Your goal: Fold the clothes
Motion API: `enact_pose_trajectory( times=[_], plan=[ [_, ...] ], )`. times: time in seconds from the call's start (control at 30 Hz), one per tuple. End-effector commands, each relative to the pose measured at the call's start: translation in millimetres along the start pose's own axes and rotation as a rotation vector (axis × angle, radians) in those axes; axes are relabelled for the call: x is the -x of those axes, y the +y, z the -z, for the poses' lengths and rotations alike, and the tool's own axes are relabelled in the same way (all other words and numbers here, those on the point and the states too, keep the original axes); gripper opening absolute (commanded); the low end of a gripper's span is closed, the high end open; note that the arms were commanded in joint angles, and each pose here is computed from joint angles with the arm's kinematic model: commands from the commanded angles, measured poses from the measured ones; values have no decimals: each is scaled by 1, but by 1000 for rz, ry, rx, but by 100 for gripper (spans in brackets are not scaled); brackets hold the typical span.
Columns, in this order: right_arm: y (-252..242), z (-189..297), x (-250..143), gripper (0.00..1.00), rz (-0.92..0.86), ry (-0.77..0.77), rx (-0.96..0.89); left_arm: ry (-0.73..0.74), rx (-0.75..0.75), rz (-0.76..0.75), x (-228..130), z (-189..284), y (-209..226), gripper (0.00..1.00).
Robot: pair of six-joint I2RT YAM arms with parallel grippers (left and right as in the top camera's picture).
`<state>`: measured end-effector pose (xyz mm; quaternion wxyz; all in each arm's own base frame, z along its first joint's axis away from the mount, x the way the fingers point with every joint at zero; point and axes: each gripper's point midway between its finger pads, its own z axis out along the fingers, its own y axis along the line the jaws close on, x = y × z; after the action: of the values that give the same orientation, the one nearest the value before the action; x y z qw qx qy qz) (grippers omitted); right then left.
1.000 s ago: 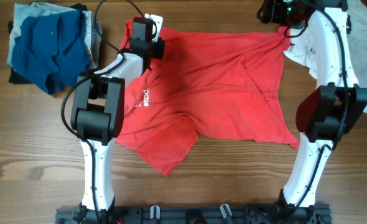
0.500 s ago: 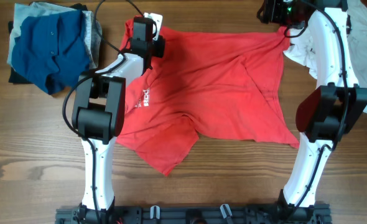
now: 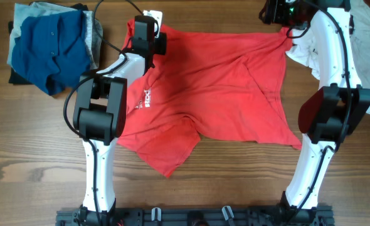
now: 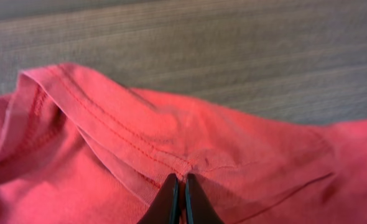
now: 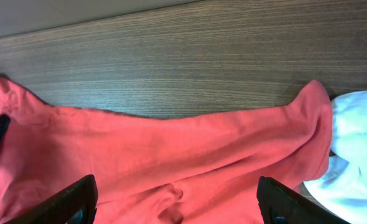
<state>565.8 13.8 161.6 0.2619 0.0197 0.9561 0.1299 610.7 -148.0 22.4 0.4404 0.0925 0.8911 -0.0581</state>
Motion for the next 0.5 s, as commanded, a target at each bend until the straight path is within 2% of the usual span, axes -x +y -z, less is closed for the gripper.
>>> enact_pose_trajectory(
  times=[0.0,0.2,0.47],
  plan=[
    [4,3,0,83,11,-1,16,-151,-22,8,64,28,-20,4],
    [4,3,-2,83,10,7,16,-233,-50,-5,85,34,-38,7],
    [4,3,-2,83,6,8,16,-310,-35,-1,103,39,-34,8]
  ],
)
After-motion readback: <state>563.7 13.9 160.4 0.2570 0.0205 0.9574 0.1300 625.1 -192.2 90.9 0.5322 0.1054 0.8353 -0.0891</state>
